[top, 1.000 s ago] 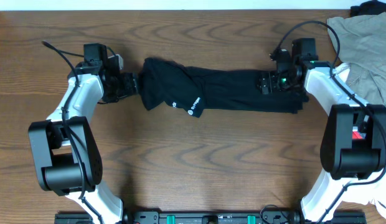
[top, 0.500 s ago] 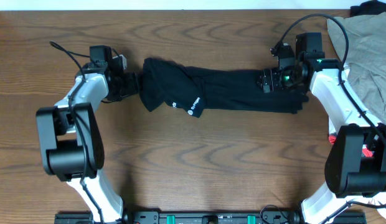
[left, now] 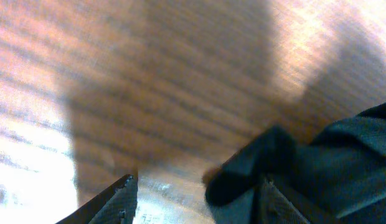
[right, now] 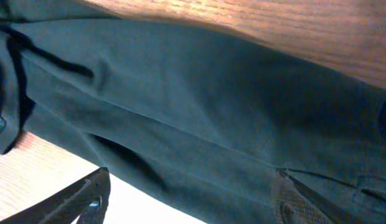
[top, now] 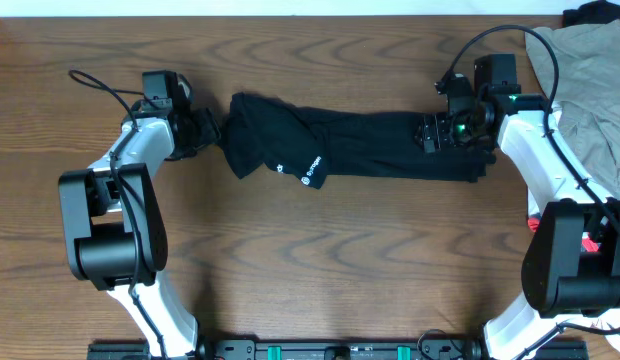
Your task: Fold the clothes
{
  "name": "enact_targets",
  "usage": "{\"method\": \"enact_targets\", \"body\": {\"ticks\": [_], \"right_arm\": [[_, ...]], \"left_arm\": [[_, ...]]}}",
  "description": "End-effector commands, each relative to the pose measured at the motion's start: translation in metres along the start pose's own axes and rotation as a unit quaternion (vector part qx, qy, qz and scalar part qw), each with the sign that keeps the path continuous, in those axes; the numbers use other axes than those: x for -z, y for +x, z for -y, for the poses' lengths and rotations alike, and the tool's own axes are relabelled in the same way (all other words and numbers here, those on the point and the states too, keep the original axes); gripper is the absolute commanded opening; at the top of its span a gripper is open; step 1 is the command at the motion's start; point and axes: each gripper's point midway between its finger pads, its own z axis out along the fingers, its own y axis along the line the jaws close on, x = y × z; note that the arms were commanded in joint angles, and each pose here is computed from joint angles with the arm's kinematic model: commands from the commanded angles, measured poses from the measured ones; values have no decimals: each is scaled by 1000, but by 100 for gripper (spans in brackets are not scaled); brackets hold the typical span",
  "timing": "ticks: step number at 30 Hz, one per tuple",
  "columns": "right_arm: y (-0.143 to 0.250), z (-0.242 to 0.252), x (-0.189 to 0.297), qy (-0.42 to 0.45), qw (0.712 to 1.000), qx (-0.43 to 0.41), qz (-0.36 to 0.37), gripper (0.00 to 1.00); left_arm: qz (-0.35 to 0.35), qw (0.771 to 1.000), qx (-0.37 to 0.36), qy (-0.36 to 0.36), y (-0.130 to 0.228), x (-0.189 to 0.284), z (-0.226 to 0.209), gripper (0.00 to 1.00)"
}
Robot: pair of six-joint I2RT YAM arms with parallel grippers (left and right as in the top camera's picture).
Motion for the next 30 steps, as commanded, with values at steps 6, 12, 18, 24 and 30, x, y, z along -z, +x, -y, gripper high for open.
{"method": "enact_targets", "body": {"ticks": [6,12,18,24,30], "right_arm": [[-4,-1,5,6,1000,8,5,79],[2,-1,5,5,1000,4,-8,77],[5,-1,5,4,1000,3,-13,75],[4,-1,5,4,1000,3,-13,75],[5,-1,5,4,1000,3,-13,75]], "left_arm": [[-43,999,14,-18,27,-10,5,64],[-55,998,6,-18,37,-18,13,39],[-68,997,5,-23,44,-19,12,6],[-151,986,32,-67,84,12,-4,6],[-209,969,103,-80,113,90,-7,6]]}}
